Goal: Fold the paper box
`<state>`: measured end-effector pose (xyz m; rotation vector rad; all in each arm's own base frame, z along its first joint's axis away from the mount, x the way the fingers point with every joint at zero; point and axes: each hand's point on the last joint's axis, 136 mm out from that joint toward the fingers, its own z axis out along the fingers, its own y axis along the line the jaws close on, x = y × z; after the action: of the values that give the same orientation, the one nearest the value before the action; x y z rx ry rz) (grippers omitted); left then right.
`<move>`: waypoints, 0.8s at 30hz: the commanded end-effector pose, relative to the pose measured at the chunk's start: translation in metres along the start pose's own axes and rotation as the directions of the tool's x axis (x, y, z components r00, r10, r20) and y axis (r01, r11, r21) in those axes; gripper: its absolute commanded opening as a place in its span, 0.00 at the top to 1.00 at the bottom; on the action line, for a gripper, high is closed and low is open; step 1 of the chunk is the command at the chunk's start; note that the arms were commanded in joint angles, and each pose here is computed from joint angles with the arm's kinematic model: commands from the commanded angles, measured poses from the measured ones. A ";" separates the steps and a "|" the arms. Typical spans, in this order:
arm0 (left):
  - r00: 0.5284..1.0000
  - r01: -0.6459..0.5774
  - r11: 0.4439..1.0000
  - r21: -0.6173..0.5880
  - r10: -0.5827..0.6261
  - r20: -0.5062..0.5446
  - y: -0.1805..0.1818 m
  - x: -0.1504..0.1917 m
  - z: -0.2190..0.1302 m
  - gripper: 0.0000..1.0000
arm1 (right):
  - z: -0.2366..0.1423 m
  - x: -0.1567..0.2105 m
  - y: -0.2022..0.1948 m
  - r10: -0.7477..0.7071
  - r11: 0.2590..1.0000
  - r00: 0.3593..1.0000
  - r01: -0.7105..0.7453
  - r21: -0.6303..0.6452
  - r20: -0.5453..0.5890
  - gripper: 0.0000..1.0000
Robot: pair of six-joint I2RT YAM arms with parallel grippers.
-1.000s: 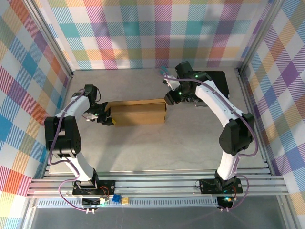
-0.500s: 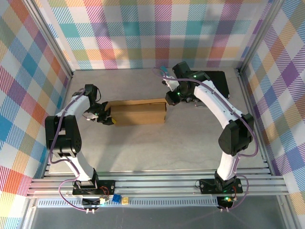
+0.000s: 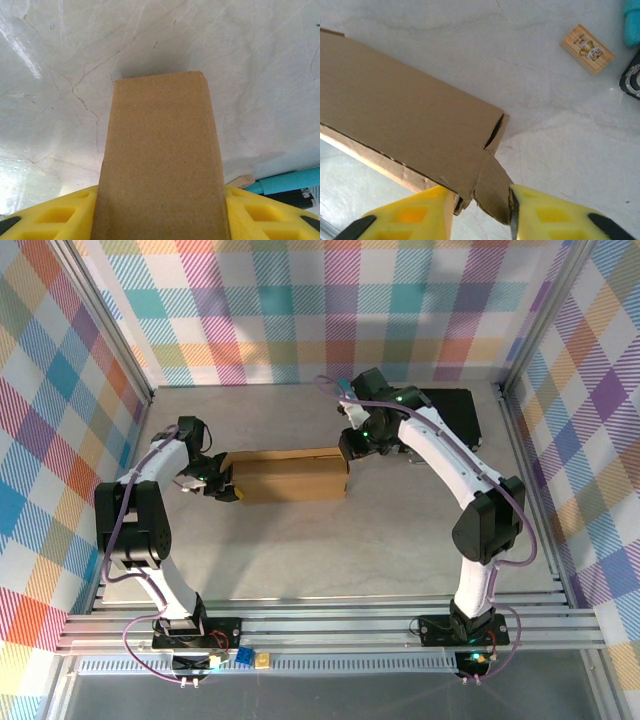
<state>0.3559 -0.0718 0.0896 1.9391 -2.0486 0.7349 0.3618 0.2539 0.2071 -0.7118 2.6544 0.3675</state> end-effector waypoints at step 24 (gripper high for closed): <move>0.996 0.015 1.000 -0.027 -0.013 0.084 0.001 -0.021 0.001 0.76 | -0.010 -0.004 -0.004 0.047 0.998 0.999 -0.047 -0.037 0.003 1.00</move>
<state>0.3592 -0.0720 0.0902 1.9343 -2.0539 0.7418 0.3655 0.2454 0.2039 -0.7373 2.6552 0.3877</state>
